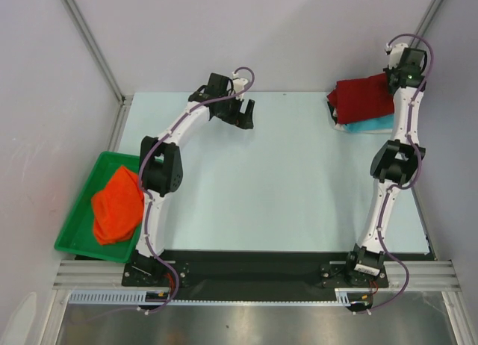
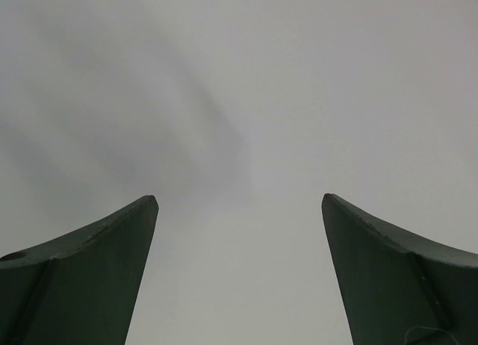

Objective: Fold and stack the t-shirts
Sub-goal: Neatly place the folded tshirt to the corner

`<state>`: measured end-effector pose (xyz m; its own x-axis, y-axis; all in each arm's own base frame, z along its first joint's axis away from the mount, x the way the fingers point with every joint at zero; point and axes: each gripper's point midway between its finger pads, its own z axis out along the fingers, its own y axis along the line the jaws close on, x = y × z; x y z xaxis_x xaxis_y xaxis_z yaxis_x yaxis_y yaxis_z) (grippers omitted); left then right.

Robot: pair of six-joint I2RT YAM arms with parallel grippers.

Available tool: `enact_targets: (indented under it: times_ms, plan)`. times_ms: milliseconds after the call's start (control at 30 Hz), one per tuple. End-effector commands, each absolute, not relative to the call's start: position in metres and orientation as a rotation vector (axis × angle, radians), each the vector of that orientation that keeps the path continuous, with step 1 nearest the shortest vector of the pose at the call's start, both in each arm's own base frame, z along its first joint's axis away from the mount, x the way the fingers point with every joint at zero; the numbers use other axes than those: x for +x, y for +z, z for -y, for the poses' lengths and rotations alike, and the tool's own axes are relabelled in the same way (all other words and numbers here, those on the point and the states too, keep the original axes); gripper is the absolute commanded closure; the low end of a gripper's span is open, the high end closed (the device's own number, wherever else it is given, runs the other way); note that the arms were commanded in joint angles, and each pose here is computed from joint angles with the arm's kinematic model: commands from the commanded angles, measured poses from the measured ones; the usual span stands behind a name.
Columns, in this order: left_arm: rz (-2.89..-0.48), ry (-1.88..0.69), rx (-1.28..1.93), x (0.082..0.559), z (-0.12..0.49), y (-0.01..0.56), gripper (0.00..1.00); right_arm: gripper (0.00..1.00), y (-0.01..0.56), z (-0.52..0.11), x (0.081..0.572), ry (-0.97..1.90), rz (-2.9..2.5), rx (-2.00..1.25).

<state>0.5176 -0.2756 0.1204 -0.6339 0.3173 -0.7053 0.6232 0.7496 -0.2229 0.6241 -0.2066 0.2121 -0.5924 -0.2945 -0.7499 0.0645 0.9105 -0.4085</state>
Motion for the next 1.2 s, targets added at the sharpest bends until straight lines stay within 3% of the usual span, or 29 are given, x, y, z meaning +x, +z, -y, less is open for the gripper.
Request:
enact_targets:
  times_ms: [0,33,133,167,200,233,267,300,467,600,733,867,1167]
  plan:
    - [-2.215,-0.602,0.726,0.525,0.284,0.140,0.03,1.00,0.192,0.211,0.636,-0.578,-2.153,-0.176]
    - [-2.214,-0.601,0.728,0.525,0.284,0.140,0.02,1.00,0.183,0.217,0.633,-0.635,-2.179,-0.159]
    - [-2.211,-0.592,0.724,0.526,0.283,0.142,0.02,0.59,0.158,0.222,0.632,-0.713,-2.225,-0.135]
    - [-2.205,-0.587,0.729,0.526,0.283,0.144,0.02,0.35,0.161,0.218,0.631,-0.707,-2.227,-0.133]
    - [-2.207,-0.581,0.728,0.526,0.283,0.144,0.02,0.29,0.167,0.213,0.633,-0.692,-2.217,-0.141]
    - [-2.208,-0.573,0.727,0.526,0.282,0.145,0.02,0.16,0.184,0.205,0.633,-0.673,-2.188,-0.155]
    - [-2.201,-0.568,0.731,0.526,0.282,0.148,0.02,0.12,0.196,0.193,0.637,-0.659,-2.162,-0.173]
    - [-2.199,-0.564,0.730,0.526,0.282,0.150,0.02,0.01,0.208,0.187,0.638,-0.653,-2.137,-0.176]
    - [-2.170,-0.397,0.686,0.540,0.264,0.167,0.00,0.00,0.284,0.130,0.635,-0.559,-1.997,-0.193]
    - [-2.142,-0.279,0.615,0.560,0.241,0.179,0.00,0.00,0.297,0.080,0.629,-0.539,-1.985,-0.255]
    - [-2.119,-0.301,0.581,0.564,0.229,0.194,0.00,0.00,0.278,0.017,0.621,-0.385,-2.040,-0.364]
    - [-2.107,-0.291,0.491,0.564,0.218,0.213,0.00,0.00,0.240,-0.033,0.606,-0.075,-2.149,-0.261]
    - [-2.190,-0.245,0.307,0.558,0.196,0.196,0.00,0.00,0.236,-0.082,0.597,0.076,-2.164,-0.185]
